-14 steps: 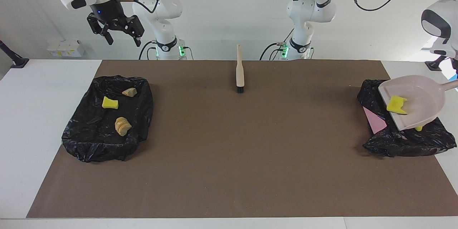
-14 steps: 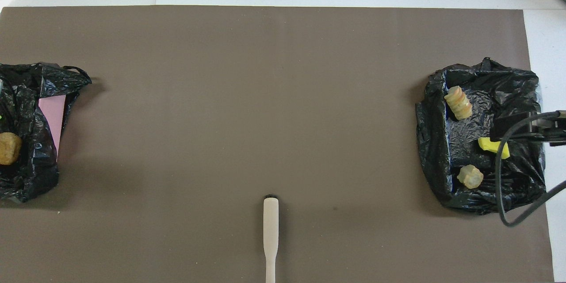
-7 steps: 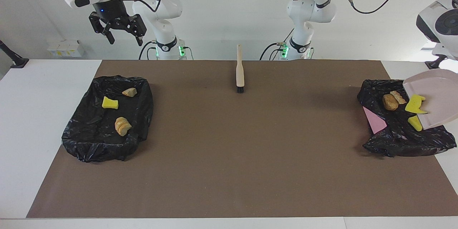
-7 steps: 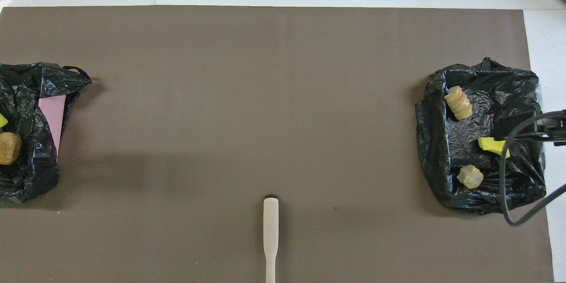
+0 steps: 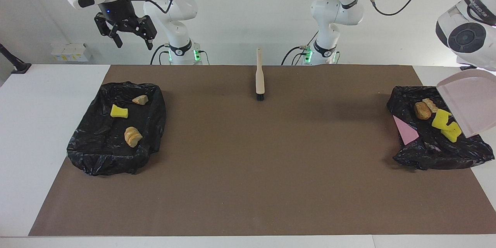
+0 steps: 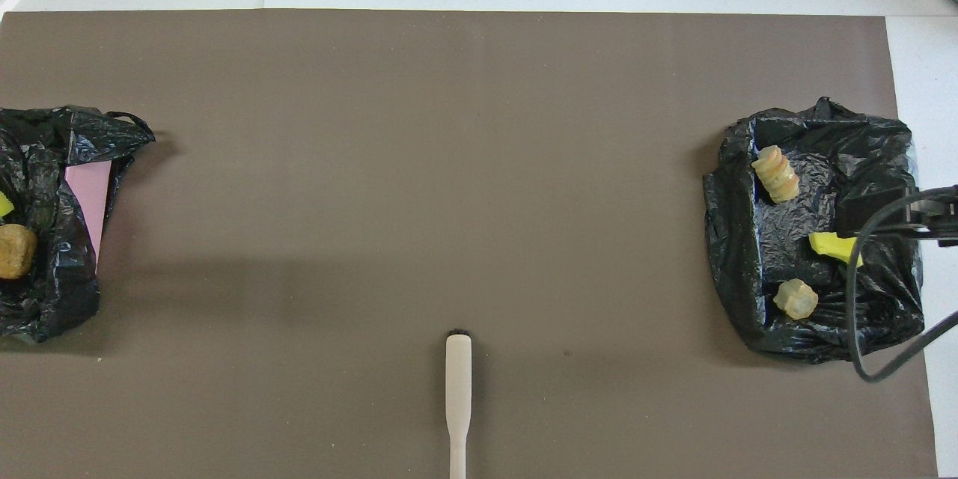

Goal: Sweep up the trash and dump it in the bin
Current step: 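Lift the empty dustpan away from the bag with the left gripper, then set the dustpan down at the table center with the left gripper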

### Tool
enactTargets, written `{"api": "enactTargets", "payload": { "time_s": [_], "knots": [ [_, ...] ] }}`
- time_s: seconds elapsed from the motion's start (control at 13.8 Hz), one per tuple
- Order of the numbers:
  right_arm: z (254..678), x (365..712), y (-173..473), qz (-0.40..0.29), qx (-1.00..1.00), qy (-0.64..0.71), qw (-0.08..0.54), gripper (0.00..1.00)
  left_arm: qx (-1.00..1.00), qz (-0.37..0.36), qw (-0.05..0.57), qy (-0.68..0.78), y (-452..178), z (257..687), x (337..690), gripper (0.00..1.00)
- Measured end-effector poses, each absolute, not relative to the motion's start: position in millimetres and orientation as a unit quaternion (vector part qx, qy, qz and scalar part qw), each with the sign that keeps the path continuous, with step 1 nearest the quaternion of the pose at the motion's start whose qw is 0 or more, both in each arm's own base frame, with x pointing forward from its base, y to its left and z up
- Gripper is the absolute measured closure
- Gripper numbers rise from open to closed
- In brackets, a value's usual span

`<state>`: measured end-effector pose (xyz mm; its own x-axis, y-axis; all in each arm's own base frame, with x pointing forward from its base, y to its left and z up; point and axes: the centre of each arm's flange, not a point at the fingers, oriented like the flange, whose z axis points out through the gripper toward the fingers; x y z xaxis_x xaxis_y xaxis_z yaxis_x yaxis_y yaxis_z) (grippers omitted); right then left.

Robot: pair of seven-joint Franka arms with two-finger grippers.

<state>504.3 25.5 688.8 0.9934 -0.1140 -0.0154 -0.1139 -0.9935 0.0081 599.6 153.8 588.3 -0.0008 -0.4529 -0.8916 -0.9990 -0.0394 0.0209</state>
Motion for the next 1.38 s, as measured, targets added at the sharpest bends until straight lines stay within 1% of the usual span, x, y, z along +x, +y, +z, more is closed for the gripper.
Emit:
{"api": "enactTargets", "payload": {
  "time_s": [0.14,0.43,0.58,0.8,1.01,1.23,1.38],
  "knots": [
    [689,504,26,-0.008,0.998,-0.057,0.004,0.00,-0.632,0.363,0.327,0.602,134,579,599,0.69],
    [689,504,26,-0.008,0.998,-0.057,0.004,0.00,-0.697,0.316,0.265,0.586,67,558,593,0.69],
    [689,504,26,-0.008,0.998,-0.057,0.004,0.00,-0.734,0.287,0.229,0.571,43,550,587,0.69],
    [689,504,26,-0.008,0.998,-0.057,0.004,0.00,-0.796,0.245,0.178,0.524,3,533,576,0.69],
    [689,504,26,-0.008,0.998,-0.057,0.004,0.00,-0.845,0.214,0.148,0.468,-43,512,567,0.69],
    [689,504,26,-0.008,0.998,-0.057,0.004,0.00,-0.892,0.183,0.114,0.398,-94,502,554,0.69],
    [689,504,26,-0.008,0.998,-0.057,0.004,0.00,-0.917,0.168,0.106,0.347,-136,498,544,0.69]
  ]
}}
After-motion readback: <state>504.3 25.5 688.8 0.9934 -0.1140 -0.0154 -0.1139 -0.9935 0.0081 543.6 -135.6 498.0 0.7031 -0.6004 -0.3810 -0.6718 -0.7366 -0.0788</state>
